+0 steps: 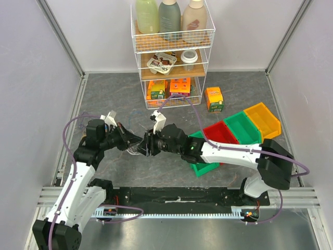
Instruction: Untangle the cables
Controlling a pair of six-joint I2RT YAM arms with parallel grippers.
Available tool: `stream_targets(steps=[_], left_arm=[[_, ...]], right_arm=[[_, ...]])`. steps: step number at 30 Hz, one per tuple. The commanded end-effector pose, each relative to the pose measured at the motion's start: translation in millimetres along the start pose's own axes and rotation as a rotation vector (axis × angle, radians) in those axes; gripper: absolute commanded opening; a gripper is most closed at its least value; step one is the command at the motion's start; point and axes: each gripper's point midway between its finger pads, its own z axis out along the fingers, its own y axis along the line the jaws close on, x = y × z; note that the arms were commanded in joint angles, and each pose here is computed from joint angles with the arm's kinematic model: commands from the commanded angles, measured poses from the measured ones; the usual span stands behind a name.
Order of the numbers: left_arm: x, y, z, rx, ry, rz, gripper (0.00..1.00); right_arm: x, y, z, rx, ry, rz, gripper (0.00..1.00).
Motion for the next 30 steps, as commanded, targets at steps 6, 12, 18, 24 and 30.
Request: stream_targets(steps=[6, 12, 18, 24, 30], left_arm=[[-4.4, -22.6, -8.7, 0.092, -0.035, 0.021, 0.02], [-5.1, -17.3, -9.6, 0.058, -0.041, 0.034, 0.52], [-35.2, -23.8, -37.6, -0.037, -0.247, 0.117, 0.68], [-35.2, 4.5, -47.3, -0.154, -0.334, 0.028, 0.66], [-16.3, -17.5, -30.1, 0.068, -0.236, 0.119, 0.87]], right_arm=[[-5.9, 18.6, -2.1, -0.068, 0.007, 0.01, 0.0], [-47.7, 11.5, -60.3, 0.022, -0.156, -0.098, 0.0], [-71.8, 3.2, -106.3, 0.105, -0.247, -0.131, 0.0], [-85.0, 11.8, -126.1, 0.085, -0.291, -0.154, 0.0], [-82.1, 7.5, -128.8, 0.107, -0.27, -0.173, 0.0]])
